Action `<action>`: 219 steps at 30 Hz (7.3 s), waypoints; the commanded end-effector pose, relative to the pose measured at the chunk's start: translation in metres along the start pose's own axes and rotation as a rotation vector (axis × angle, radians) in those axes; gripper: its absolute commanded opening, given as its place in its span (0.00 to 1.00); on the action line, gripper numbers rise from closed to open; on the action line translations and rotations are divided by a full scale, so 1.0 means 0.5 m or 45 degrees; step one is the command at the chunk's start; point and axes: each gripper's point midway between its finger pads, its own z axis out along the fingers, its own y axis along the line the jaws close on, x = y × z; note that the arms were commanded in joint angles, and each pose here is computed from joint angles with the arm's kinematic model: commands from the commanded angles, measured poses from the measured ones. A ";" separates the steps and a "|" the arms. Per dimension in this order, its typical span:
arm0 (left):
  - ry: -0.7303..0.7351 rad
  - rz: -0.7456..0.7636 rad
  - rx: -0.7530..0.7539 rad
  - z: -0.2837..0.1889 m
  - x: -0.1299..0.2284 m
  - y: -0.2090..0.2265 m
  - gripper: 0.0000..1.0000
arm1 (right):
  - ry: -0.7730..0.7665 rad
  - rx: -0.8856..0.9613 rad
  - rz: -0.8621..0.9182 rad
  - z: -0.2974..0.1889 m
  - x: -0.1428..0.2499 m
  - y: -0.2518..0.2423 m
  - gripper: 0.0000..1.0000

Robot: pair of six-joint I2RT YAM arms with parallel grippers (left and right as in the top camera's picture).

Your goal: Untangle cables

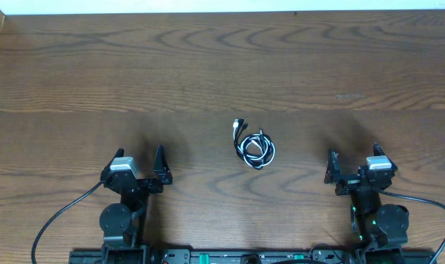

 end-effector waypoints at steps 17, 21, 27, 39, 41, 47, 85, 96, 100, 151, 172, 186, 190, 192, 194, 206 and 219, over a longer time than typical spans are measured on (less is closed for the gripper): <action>0.062 0.019 -0.001 0.000 0.029 0.002 0.99 | -0.010 -0.009 -0.005 -0.001 -0.003 0.003 0.99; 0.062 0.019 -0.001 0.000 0.029 0.002 0.99 | -0.011 -0.010 -0.005 -0.001 -0.003 0.003 0.99; 0.064 0.007 0.018 0.000 0.029 -0.003 0.99 | -0.016 -0.023 -0.004 -0.001 -0.005 0.007 0.99; 0.174 -0.047 -0.002 -0.011 0.034 -0.003 0.99 | 0.014 -0.018 0.071 -0.003 -0.001 0.006 0.99; 0.211 -0.041 -0.011 -0.013 0.033 -0.003 0.99 | 0.015 -0.017 0.087 -0.003 -0.003 0.005 0.99; 0.362 -0.050 -0.039 -0.015 0.034 -0.004 0.99 | 0.107 -0.004 0.087 -0.004 -0.003 0.003 0.99; 1.249 -0.109 -0.155 -0.048 0.026 -0.025 0.99 | 1.064 -0.175 0.003 0.123 0.015 0.056 0.99; 0.945 -0.254 -0.089 0.050 -0.056 -0.055 0.99 | 1.014 -0.208 0.077 0.137 -0.001 0.072 0.99; 0.926 -0.234 -0.054 0.076 -0.090 -0.074 0.99 | 1.001 -0.201 0.094 0.140 -0.005 0.072 0.99; 1.685 0.144 0.413 0.106 0.339 -0.451 0.50 | 1.037 -0.196 0.104 0.131 0.005 0.072 0.99; 1.777 0.136 0.346 0.098 0.415 -0.438 0.27 | 1.054 -0.194 0.105 0.126 0.010 0.071 0.99; 1.595 0.086 0.453 0.107 0.291 -0.479 0.08 | 1.080 -0.192 0.106 0.123 0.021 0.071 0.99; 1.528 0.062 0.502 0.100 0.237 -0.492 0.07 | 1.125 -0.207 0.117 0.122 0.039 0.075 0.99; 1.516 0.042 0.541 0.092 0.218 -0.502 0.07 | 1.152 -0.252 0.141 0.120 0.049 0.088 0.99; 1.520 0.020 0.582 0.084 0.209 -0.512 0.08 | 1.179 -0.309 0.173 0.119 0.059 0.105 0.99; 1.549 -0.023 0.663 0.070 0.204 -0.533 0.08 | 1.442 -0.550 0.315 0.100 0.156 0.187 0.99; 1.613 -0.177 0.820 0.042 0.185 -0.582 0.08 | 1.503 -0.696 0.265 0.113 0.218 0.257 0.99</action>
